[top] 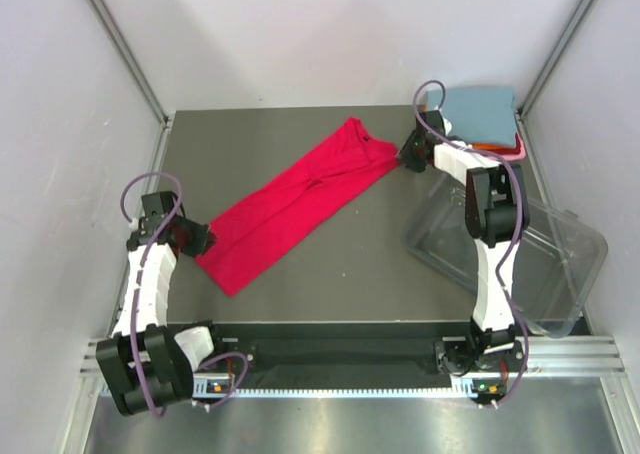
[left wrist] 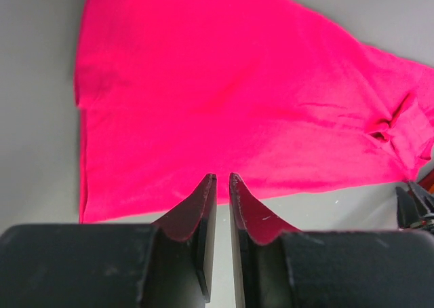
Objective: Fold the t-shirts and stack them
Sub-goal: Fold the tshirt
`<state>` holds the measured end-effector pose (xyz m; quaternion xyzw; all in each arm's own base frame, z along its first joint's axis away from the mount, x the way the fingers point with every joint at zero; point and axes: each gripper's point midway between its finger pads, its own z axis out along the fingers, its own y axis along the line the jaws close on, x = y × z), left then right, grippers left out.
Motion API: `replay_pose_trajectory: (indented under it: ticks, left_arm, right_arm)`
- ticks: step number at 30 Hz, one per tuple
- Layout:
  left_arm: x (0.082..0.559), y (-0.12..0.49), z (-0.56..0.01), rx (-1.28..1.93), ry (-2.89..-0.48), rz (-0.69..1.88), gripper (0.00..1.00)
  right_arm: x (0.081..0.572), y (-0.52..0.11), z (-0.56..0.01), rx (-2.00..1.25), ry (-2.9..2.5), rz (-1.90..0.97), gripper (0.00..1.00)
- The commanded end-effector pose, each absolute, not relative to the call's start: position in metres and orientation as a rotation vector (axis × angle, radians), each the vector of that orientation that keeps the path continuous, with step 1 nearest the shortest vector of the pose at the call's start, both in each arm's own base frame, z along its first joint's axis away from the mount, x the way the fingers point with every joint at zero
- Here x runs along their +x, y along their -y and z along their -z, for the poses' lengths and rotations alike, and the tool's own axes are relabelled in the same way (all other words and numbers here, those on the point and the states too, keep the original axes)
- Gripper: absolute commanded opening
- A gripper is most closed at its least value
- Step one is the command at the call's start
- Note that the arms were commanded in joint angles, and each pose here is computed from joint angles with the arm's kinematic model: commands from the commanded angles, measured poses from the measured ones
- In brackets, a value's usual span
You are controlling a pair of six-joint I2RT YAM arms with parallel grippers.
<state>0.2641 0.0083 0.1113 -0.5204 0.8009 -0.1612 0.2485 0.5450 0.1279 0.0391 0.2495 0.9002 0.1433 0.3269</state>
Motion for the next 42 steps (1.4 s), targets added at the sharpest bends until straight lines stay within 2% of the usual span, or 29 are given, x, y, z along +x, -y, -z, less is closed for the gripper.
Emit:
replay_pose_trajectory:
  ticks: [1,5,12,14,26,33,37,42]
  left_arm:
    - [0.295,-0.015,-0.138,-1.240,-2.138,0.456,0.19]
    - [0.310,-0.014,-0.140,-1.114,-2.187,0.475,0.21]
    - [0.334,-0.026,-0.143,-1.021,-2.246,0.402,0.20]
    - [0.340,-0.029,-0.149,-0.995,-2.240,0.392,0.20]
    - [0.350,-0.026,-0.129,-0.874,-2.327,0.405,0.22]
    - [0.362,-0.008,-0.122,-0.776,-2.379,0.533,0.20]
    - [0.348,-0.024,-0.094,-0.792,-2.489,0.382,0.21]
    - [0.342,-0.046,-0.062,-0.843,-2.558,0.223,0.29]
  right_arm:
    - [0.561,-0.126,-0.052,0.631,-2.318,-0.364,0.38]
    - [0.564,-0.123,-0.045,0.626,-2.331,-0.309,0.32]
    - [0.579,-0.124,-0.041,0.621,-2.326,-0.295,0.05]
    - [0.580,-0.125,-0.039,0.618,-2.326,-0.288,0.00]
    - [0.613,-0.114,-0.054,0.623,-2.243,-0.233,0.00]
    - [0.646,-0.105,-0.068,0.636,-2.172,-0.222,0.00]
    - [0.659,-0.094,-0.064,0.660,-2.148,-0.218,0.00]
    - [0.666,-0.084,-0.072,0.682,-2.120,-0.256,0.00]
